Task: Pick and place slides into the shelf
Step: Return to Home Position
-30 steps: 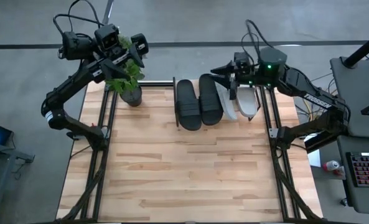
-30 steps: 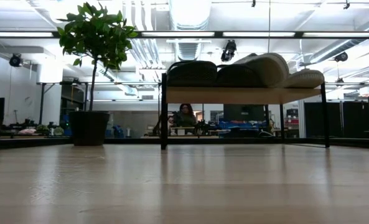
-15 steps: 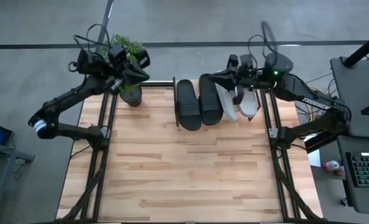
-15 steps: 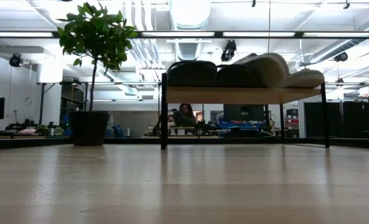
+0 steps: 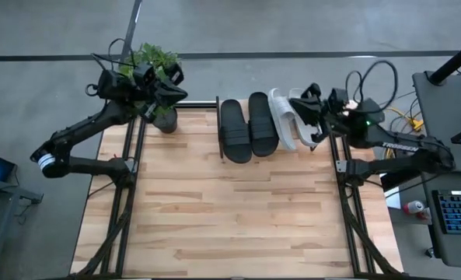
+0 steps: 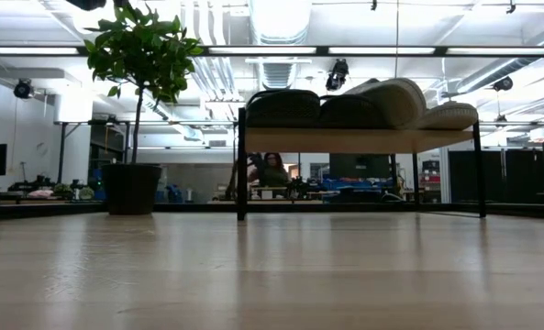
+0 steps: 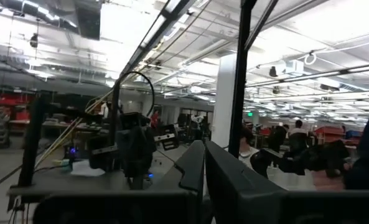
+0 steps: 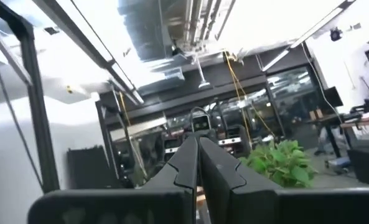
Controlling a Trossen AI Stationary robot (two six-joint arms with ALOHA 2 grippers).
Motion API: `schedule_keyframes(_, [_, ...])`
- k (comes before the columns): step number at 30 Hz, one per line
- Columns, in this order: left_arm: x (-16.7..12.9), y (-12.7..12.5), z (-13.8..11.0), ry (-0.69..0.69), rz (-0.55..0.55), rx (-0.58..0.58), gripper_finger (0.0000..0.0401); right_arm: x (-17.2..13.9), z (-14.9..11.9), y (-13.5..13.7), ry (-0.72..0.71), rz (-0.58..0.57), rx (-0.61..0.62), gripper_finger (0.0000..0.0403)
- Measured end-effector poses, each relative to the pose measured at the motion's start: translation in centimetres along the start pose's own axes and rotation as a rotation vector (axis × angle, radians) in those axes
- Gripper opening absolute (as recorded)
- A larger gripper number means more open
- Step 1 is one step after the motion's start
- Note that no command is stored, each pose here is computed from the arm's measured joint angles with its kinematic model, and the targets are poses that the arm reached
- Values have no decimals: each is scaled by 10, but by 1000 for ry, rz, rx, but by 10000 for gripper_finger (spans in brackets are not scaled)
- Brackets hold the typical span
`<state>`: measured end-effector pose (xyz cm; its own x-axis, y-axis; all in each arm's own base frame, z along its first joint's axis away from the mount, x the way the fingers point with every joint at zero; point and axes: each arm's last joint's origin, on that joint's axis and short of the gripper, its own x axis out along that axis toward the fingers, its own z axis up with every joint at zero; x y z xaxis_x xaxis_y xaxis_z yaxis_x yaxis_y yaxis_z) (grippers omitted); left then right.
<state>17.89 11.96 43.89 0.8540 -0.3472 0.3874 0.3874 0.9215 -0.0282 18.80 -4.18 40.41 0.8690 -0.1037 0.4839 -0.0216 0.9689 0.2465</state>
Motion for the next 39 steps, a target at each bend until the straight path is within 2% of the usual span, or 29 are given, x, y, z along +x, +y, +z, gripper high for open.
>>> schedule_keyframes(4, [-6, 5, -20, 22, 34, -8, 0, -25, -7, 1, -52, -19, 0, 8])
schedule_keyframes(7, [-13, 6, -34, 12, 101, 1, 0, -44, -12, -1, -103, -52, -9, 8])
schedule_keyframes(11, [-22, 4, -48, 9, 151, 12, 0, -67, -21, -2, -190, -36, -12, 8])
schedule_keyframes(20, [-36, 3, -74, -38, 168, 57, 0, -101, -48, -8, -212, -31, -26, 8])
schedule_keyframes(24, [-42, 7, -91, -33, 193, 22, 0, -123, -58, -10, -350, -2, -46, 8])
schedule_keyframes(32, [-50, 3, -102, -113, 187, 56, 0, -169, -81, -14, -534, 18, -62, 8])
schedule_keyframes(39, [-52, 9, -115, -104, 185, 46, 0, -173, -78, -12, -550, 50, -84, 8])
